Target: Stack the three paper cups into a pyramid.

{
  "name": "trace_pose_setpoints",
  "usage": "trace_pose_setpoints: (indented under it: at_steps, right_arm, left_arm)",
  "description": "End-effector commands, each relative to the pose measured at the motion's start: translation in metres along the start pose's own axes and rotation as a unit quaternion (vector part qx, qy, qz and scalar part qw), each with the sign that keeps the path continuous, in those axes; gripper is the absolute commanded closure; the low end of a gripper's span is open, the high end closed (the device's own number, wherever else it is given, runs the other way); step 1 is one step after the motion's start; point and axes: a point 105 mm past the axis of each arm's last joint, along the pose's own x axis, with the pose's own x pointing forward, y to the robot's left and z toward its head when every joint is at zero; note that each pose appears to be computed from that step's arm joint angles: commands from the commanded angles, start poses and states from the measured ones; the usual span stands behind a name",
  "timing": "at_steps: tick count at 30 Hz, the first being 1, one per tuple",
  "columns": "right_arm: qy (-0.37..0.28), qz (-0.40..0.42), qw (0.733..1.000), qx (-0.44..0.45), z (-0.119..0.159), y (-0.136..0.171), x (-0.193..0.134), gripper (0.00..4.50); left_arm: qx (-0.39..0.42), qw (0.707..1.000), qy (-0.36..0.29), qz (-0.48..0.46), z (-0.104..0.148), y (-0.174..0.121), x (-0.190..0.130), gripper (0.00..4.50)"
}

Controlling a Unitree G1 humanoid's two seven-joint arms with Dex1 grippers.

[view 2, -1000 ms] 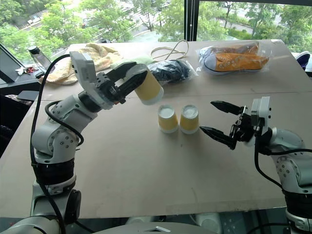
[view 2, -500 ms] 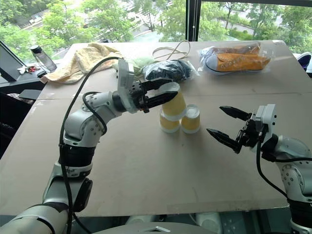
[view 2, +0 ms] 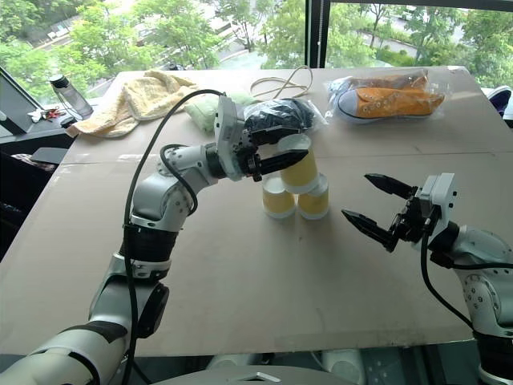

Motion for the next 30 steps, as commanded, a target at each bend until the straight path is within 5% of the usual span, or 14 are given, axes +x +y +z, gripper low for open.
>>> trace_pose_setpoints:
  at_steps: [1, 2, 5, 14, 19, 23, 30]
  right_arm:
    - [-0.016, -0.003, 0.999, -0.031, 0.015, 0.001, 0.0, 0.0]
    - [-0.016, -0.003, 0.999, -0.031, 0.015, 0.001, 0.0, 0.0]
    - [-0.016, -0.003, 0.999, -0.032, 0.016, 0.001, 0.0, 0.0]
    - [-0.013, -0.008, 0.999, -0.032, 0.015, 0.002, -0.002, 0.0]
    - [0.03, -0.017, 0.999, -0.029, -0.008, 0.002, -0.013, 0.0]
    - [0.037, -0.029, 0.999, -0.015, -0.027, 0.002, -0.02, 0.0]
    - [0.058, -0.055, 0.997, 0.001, -0.066, -0.009, -0.028, 0.0]
  left_arm:
    - [0.03, 0.999, -0.018, 0.0, 0.014, 0.002, 0.003, 2.11]
    - [0.03, 0.999, -0.018, 0.003, 0.014, 0.003, 0.003, 1.08]
    - [0.034, 0.999, -0.017, 0.004, 0.015, 0.004, 0.001, 0.13]
    - [0.047, 0.998, -0.03, 0.017, 0.036, 0.005, -0.012, 0.13]
    - [0.034, 0.993, -0.11, 0.014, 0.065, -0.01, -0.053, 0.13]
    - [0.004, 0.998, -0.033, 0.056, 0.031, -0.02, -0.091, 0.13]
    - [-0.063, 0.97, 0.191, 0.135, -0.092, -0.06, -0.162, 0.13]
